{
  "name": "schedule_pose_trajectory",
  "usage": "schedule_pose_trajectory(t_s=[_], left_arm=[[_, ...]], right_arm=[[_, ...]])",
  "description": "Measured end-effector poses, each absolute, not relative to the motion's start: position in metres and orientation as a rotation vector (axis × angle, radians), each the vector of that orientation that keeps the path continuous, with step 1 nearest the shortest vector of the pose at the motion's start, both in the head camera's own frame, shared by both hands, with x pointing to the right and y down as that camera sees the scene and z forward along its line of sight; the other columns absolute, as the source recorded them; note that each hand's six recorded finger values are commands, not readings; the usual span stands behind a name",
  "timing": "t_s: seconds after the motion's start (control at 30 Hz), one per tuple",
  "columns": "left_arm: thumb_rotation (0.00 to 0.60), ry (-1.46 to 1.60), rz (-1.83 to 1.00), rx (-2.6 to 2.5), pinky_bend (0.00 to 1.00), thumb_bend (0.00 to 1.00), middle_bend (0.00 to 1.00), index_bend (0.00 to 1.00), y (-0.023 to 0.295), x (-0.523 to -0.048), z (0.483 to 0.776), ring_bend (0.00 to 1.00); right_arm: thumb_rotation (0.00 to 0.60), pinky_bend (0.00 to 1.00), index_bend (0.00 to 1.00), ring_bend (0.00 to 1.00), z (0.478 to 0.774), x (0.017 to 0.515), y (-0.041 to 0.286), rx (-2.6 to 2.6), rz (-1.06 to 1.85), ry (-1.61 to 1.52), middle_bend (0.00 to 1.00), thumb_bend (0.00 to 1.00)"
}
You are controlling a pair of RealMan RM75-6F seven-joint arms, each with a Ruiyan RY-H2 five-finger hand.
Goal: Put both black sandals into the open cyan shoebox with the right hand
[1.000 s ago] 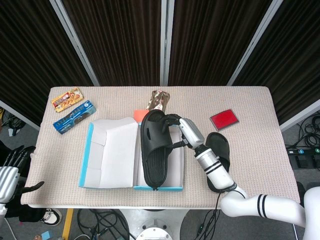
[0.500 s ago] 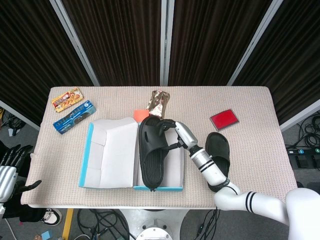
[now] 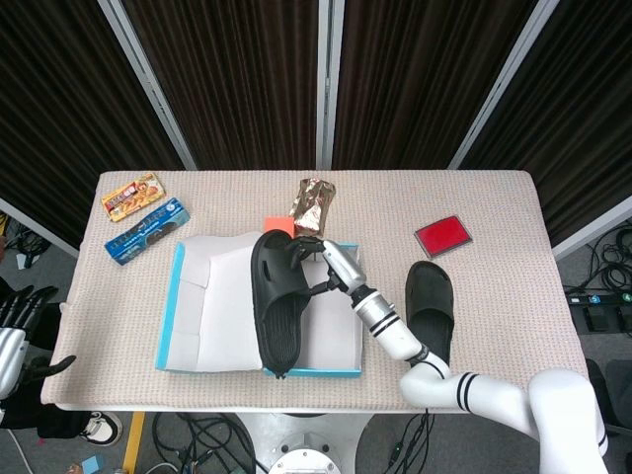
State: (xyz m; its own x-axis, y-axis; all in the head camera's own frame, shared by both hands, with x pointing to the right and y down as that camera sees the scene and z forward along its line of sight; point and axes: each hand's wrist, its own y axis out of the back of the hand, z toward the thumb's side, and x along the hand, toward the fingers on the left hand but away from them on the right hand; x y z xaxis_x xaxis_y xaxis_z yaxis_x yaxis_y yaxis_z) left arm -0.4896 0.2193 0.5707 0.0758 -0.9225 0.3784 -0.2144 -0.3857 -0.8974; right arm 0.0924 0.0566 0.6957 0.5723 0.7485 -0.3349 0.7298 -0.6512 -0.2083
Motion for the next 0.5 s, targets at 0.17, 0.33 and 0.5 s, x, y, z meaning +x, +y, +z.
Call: schedule_pose_trajectory(t_s=[0.17, 0.33, 0.5], left_arm=[[0.6, 1.136, -1.368, -1.688, 0.08, 0.07, 0.1, 0.09, 0.223, -0.495, 0.572, 0.0], [0.6, 1.146, -1.374, -1.678, 0.08, 0.07, 0.1, 0.08, 0.223, -0.503, 0.571, 0.0], [0.6, 1.15, -1.373, -1.679, 0.08, 0.07, 0.1, 0.09, 0.223, -0.506, 0.571, 0.0]], right_arm=[[0.6, 0.38, 0.57, 0.24, 0.707, 0.087, 0.059, -2.732, 0.645, -1.289, 0.49, 0.06], [0.6, 0.38, 0.57, 0.24, 0.717, 0.083, 0.06, -2.73, 0.664, -1.297, 0.49, 0.06], [0.6, 0.38, 0.57, 0.24, 0.725, 0.081, 0.062, -2.727, 0.679, -1.299, 0.49, 0.06]])
